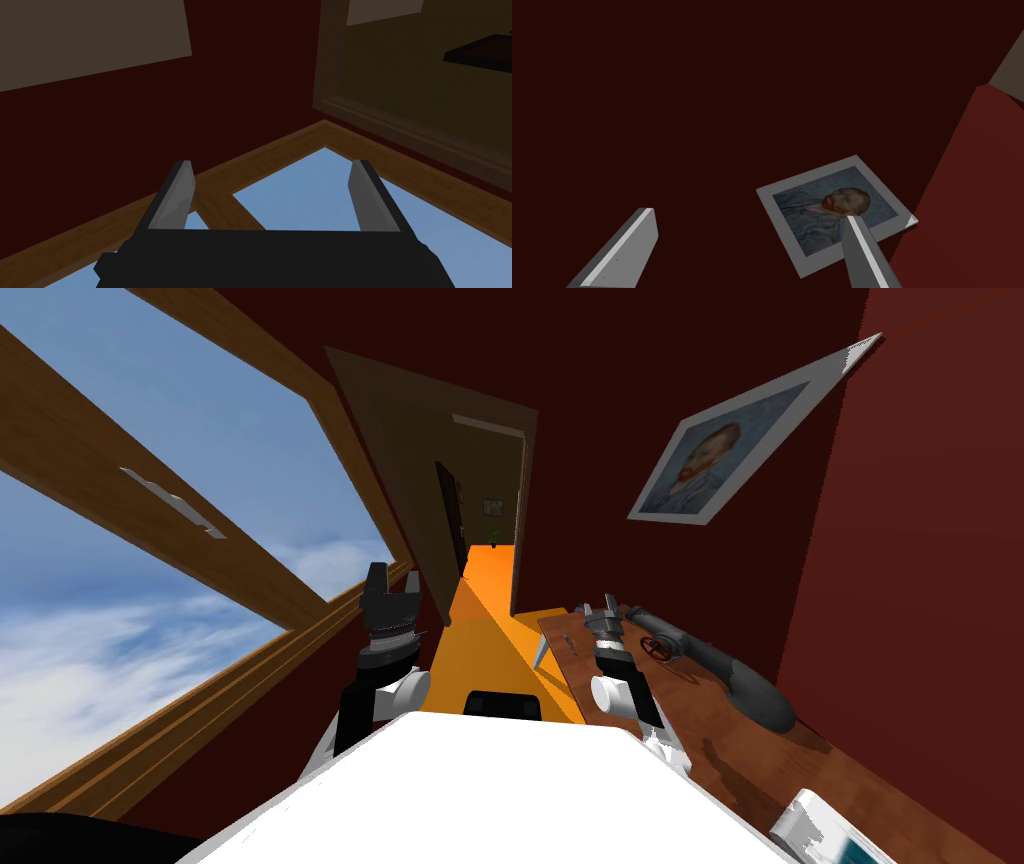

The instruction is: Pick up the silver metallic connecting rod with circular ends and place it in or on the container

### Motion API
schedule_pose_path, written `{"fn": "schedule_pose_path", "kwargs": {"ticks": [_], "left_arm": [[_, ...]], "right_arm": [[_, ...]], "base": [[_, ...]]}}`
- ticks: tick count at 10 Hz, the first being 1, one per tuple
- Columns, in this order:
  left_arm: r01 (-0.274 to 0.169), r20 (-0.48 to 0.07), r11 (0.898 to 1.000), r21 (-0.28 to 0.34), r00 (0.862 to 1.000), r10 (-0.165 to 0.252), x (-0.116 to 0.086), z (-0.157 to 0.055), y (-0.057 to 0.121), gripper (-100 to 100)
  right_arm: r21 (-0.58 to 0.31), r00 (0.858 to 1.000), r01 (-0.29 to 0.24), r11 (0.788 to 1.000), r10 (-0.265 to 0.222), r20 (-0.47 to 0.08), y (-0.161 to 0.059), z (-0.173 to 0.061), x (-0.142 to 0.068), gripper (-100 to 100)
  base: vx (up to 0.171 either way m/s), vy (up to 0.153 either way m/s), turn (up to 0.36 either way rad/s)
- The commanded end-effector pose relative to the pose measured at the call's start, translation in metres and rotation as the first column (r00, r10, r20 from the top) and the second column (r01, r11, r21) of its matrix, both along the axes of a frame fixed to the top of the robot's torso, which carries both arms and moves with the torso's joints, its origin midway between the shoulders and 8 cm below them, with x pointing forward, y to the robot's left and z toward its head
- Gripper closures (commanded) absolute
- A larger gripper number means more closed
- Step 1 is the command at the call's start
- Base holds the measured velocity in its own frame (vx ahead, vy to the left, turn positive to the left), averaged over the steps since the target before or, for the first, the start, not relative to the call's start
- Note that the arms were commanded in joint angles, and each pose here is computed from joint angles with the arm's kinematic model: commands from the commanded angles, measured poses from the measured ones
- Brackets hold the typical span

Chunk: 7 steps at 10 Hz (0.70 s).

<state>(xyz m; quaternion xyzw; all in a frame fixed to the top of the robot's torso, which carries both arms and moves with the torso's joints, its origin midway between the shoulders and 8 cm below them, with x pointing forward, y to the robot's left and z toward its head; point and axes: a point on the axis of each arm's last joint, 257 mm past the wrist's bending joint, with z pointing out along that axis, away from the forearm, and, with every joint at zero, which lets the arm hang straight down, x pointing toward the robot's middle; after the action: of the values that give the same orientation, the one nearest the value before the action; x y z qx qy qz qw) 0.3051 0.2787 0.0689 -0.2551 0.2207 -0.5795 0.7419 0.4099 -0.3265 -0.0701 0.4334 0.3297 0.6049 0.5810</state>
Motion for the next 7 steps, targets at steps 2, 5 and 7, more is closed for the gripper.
{"fn": "schedule_pose_path", "kwargs": {"ticks": [2,5,7], "left_arm": [[0.000,0.000,1.000,0.000,1.000,0.000,0.000,0.000,0.000,0],[0.000,0.000,1.000,0.000,1.000,0.000,0.000,0.000,0.000,0],[0.000,0.000,1.000,0.000,1.000,0.000,0.000,0.000,0.000,0]], "right_arm": [[0.071,0.995,-0.030,0.997,0.037,-0.097,-0.009,-0.030,0.014,-100],[0.143,0.983,-0.043,0.989,0.067,-0.171,-0.017,-0.057,0.025,-100],[0.216,0.966,-0.046,0.975,0.098,-0.238,-0.024,-0.082,0.035,-100]], "base": [[0.059,0.059,-0.018],[0.042,0.042,-0.014],[0.049,0.049,-0.023]]}}
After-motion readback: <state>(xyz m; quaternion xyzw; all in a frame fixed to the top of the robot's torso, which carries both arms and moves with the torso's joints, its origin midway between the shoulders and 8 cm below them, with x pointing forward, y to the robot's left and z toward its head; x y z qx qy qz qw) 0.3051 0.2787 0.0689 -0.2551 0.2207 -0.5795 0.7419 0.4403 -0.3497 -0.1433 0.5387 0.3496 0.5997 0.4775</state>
